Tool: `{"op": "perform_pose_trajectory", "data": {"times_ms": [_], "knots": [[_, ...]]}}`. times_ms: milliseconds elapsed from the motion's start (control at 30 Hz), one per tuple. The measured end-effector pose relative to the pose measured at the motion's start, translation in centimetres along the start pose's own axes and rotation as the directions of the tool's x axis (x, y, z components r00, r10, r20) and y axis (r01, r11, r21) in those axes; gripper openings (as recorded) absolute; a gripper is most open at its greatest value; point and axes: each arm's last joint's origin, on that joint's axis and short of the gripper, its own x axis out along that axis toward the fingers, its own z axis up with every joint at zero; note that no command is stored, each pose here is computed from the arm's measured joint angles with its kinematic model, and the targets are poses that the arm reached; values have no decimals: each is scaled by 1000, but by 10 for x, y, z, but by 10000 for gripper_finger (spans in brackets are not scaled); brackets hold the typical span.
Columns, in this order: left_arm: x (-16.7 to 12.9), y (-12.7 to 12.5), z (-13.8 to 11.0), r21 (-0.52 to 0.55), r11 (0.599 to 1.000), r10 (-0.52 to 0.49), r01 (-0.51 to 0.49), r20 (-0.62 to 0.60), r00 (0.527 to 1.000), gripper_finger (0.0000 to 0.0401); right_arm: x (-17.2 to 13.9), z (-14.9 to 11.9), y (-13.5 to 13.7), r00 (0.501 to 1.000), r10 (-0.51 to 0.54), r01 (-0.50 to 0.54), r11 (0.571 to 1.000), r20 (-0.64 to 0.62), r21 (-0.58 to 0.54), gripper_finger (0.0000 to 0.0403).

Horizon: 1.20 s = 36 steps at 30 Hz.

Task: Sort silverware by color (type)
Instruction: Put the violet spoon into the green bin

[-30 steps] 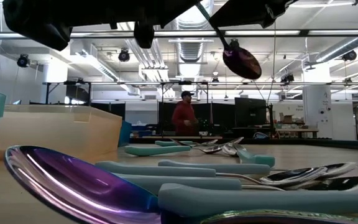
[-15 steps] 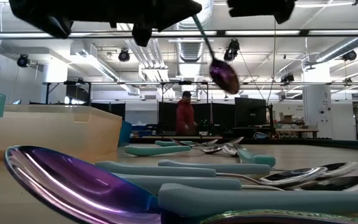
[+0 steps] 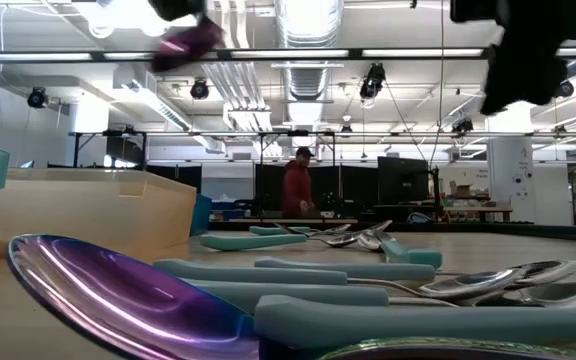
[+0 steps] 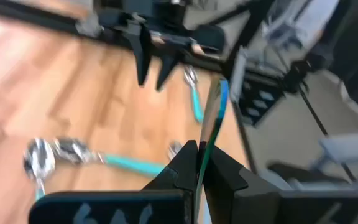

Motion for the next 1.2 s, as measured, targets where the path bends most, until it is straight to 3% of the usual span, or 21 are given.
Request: {"op": "perform_pose_trajectory", "data": {"times_ms": [67,167,267,333,433,600,767,900,1200], "knots": [[-14,-14,9,-35,999,7,-11,-108,994,0,5,-4,1,997,17,-15,1000,-74,22,116],[-30,-29,10,-93,988,86,-121,-316,945,0,15,-8,2,988,27,-20,999,-153,47,113],[-40,-37,-1,-110,957,179,-269,-509,842,0,26,-13,3,977,19,-8,999,-212,54,111],[-44,-42,-9,-117,939,184,-323,-625,759,0,33,-15,3,972,5,7,999,-236,50,112],[-46,-50,-21,-111,941,136,-319,-742,657,0,40,-19,2,955,7,6,999,-298,42,110],[-41,-53,-46,-111,950,66,-290,-841,537,0,45,-23,2,939,7,7,999,-343,40,107],[-34,-46,-65,-104,950,62,-294,-861,506,0,47,-18,3,963,-9,20,999,-269,39,113],[-30,-44,-74,-116,956,34,-271,-870,493,4,50,-12,4,980,-6,31,992,-197,123,124],[-30,-43,-74,-75,972,49,-225,-866,498,64,81,-9,2,993,-77,98,966,-94,238,160]]}}
